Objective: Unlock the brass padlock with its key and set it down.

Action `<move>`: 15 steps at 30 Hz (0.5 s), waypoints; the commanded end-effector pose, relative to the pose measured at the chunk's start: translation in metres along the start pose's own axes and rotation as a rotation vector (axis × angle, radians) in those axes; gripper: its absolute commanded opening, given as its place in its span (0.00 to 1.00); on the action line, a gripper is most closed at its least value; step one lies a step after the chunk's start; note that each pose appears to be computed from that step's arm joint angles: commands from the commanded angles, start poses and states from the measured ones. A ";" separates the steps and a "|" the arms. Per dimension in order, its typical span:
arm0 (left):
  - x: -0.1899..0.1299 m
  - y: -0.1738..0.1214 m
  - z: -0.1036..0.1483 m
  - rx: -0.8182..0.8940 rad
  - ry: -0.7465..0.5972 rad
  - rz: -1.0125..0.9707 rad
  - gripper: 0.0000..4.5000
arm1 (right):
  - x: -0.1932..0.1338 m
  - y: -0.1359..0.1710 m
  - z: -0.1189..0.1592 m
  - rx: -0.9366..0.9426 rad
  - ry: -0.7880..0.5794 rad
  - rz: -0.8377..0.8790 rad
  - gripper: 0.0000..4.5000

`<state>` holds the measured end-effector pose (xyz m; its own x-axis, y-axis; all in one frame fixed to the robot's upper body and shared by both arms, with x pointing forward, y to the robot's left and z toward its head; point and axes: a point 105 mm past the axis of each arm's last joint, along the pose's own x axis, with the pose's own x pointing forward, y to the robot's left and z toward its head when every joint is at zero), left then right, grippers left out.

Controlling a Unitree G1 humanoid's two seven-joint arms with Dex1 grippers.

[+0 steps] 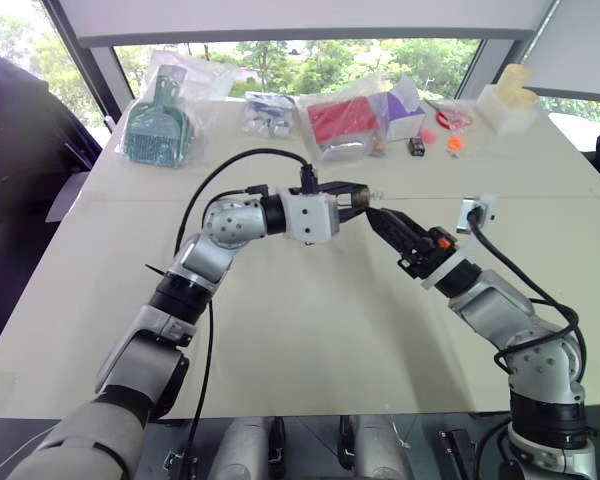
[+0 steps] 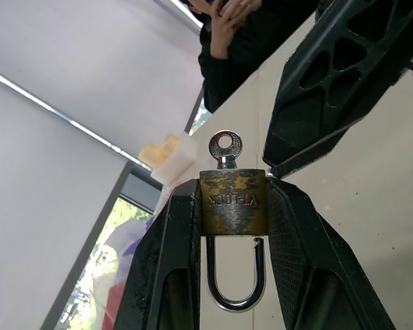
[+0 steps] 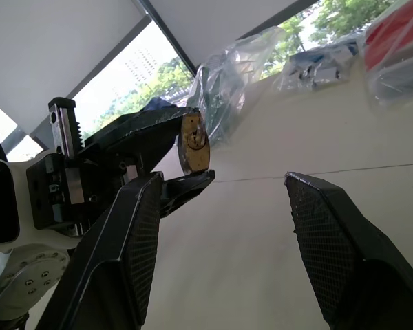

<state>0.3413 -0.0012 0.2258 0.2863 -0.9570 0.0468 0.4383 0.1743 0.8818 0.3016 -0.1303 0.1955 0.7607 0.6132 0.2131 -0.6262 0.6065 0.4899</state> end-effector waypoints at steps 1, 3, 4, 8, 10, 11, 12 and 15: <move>0.000 0.008 0.015 0.038 -0.055 0.026 0.17 | 0.004 0.015 0.007 0.007 -0.032 0.072 0.64; 0.001 0.005 0.018 0.038 -0.068 0.017 0.17 | 0.006 0.016 0.007 0.010 -0.032 0.077 0.64; 0.001 0.004 0.020 0.038 -0.073 0.013 0.17 | 0.007 0.016 0.006 0.012 -0.033 0.079 0.64; 0.001 -0.001 0.023 0.036 -0.086 0.002 0.17 | 0.010 0.017 0.006 0.021 -0.039 0.085 0.64; 0.001 -0.002 0.024 0.035 -0.089 -0.001 0.17 | 0.011 0.017 0.006 0.026 -0.040 0.087 0.64; 0.001 -0.002 0.025 0.035 -0.090 -0.001 0.17 | 0.011 0.017 0.006 0.030 -0.040 0.088 0.64; 0.001 -0.002 0.025 0.034 -0.090 0.000 0.17 | 0.012 0.017 0.006 0.033 -0.040 0.087 0.59; 0.000 -0.001 0.024 0.033 -0.086 0.003 0.17 | 0.012 0.017 0.004 0.042 -0.036 0.085 0.35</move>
<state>0.3276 -0.0057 0.2231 0.2432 -0.9692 0.0400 0.4360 0.1461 0.8880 0.3012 -0.1142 0.2039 0.7155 0.6461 0.2656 -0.6734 0.5368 0.5083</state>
